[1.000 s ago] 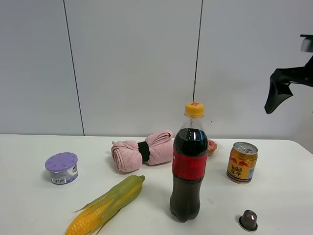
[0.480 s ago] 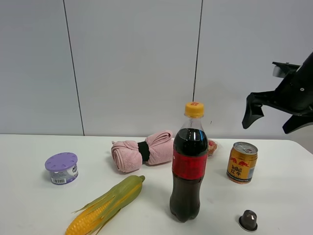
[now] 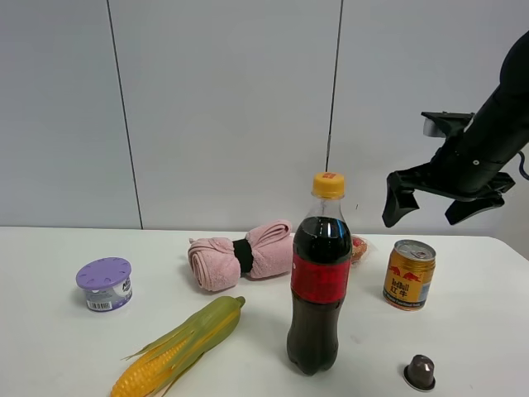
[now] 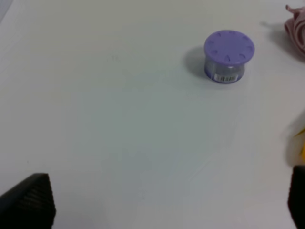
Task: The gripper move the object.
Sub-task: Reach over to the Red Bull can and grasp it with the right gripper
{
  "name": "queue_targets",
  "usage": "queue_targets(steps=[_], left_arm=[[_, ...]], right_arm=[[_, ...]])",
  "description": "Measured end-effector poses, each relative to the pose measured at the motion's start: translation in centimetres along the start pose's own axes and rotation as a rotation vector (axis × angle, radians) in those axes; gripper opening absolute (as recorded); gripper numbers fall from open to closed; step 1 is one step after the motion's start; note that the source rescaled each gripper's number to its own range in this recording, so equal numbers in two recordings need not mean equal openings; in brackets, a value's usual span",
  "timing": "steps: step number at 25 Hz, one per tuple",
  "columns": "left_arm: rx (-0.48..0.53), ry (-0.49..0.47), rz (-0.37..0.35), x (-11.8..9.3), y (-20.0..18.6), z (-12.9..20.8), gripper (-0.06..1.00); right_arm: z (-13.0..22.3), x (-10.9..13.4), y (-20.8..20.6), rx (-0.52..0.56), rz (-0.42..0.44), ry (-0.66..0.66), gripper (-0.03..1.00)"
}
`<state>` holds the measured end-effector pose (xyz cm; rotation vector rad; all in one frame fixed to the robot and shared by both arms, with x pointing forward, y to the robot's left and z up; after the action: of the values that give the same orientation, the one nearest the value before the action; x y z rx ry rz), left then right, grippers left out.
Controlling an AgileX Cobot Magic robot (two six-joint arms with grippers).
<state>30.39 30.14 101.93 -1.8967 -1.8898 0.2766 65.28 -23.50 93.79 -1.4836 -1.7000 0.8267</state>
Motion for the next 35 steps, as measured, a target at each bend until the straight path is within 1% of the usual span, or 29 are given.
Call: queue_targets(steps=[5,11,15,23,35], left_arm=[[0.0,0.0,0.0,0.0,0.0,0.0,1.0],[0.0,0.0,0.0,0.0,0.0,0.0,1.0],[0.0,0.0,0.0,0.0,0.0,0.0,1.0],[0.0,0.0,0.0,0.0,0.0,0.0,1.0],[0.0,0.0,0.0,0.0,0.0,0.0,1.0]], right_arm=[[-0.2,-0.2,0.4,-0.007,0.012,-0.018,1.0],[0.3,-0.5,3.0,0.007,0.018,-0.015,1.0],[0.3,-0.7,4.1,-0.003,0.021,-0.013,1.0],[2.0,-0.9,6.8,0.063,0.02,0.007,1.0],[3.0,-1.1,8.4,0.096,0.024,0.014,1.0]])
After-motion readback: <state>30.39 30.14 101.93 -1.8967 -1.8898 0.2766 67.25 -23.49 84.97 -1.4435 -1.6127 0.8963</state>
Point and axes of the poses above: a point on each arm's last joint axis where the gripper is mounted, y pointing out along that axis toward the gripper, x along the wrist's bending axis when the last joint is at zero, z = x × y, the point moved 8 cm from there along y, pointing out along that axis toward the gripper, and after that the axes turned 11 degrees about y, right-handed, at the moved point
